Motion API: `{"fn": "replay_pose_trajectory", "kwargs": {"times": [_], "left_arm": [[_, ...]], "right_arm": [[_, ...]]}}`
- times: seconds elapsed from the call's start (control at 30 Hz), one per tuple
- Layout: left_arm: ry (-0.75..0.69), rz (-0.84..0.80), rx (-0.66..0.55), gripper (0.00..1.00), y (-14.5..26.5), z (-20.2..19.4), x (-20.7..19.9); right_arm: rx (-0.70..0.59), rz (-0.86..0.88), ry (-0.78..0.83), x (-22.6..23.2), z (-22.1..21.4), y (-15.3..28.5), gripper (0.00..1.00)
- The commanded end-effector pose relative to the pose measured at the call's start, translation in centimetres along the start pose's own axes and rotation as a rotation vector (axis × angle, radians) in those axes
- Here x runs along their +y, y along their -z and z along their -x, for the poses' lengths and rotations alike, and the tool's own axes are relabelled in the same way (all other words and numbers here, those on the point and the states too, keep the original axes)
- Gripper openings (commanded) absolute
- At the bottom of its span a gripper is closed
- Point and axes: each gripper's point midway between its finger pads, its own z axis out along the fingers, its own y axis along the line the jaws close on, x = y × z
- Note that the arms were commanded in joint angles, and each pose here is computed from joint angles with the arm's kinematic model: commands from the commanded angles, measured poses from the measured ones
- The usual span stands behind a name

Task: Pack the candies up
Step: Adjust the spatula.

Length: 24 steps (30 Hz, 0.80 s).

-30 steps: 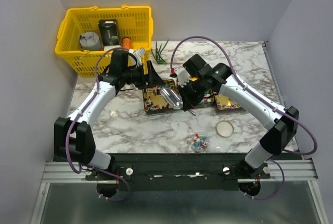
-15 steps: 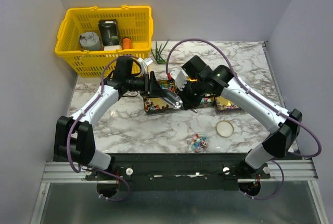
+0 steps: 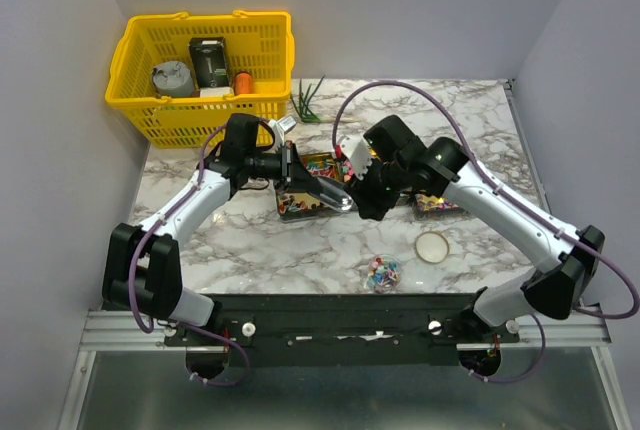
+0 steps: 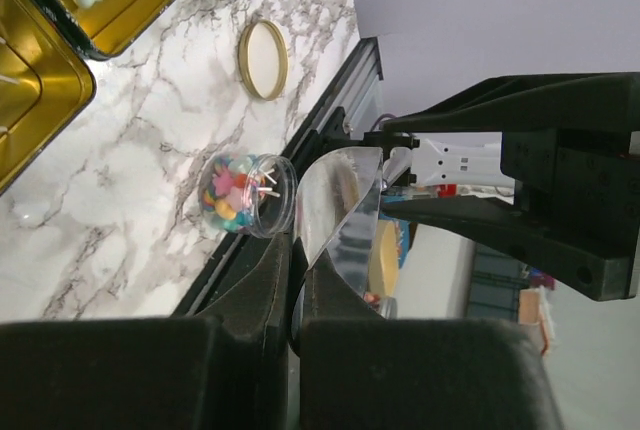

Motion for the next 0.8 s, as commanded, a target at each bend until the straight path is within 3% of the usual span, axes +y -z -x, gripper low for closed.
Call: {"fn": "replay_pose_trajectory", "kwargs": {"times": [0.0, 0.2, 0.47, 0.67, 0.77], "left_arm": [[0.065, -0.058, -0.003, 0.0, 0.7, -0.3, -1.7], [0.117, -0.056, 0.012, 0.0, 0.9, -0.9, -1.5], [0.169, -0.095, 0.007, 0.0, 1.0, -1.1, -2.0], [0.187, -0.113, 0.014, 0.0, 1.2, -1.4, -2.4], [0.199, -0.117, 0.012, 0.0, 1.2, -1.4, -2.3]], "right_arm": [[-0.134, -0.118, -0.025, -1.3, 1.3, 1.6, 0.65], [-0.216, -0.183, -0.05, -2.1, 2.2, 2.7, 0.67], [-0.204, -0.17, -0.019, -2.0, 1.3, 1.6, 0.62], [-0.221, -0.151, -0.03, -1.6, 1.5, 1.3, 0.48], [-0.218, -0.145, -0.04, -1.5, 1.4, 1.2, 0.29]]}}
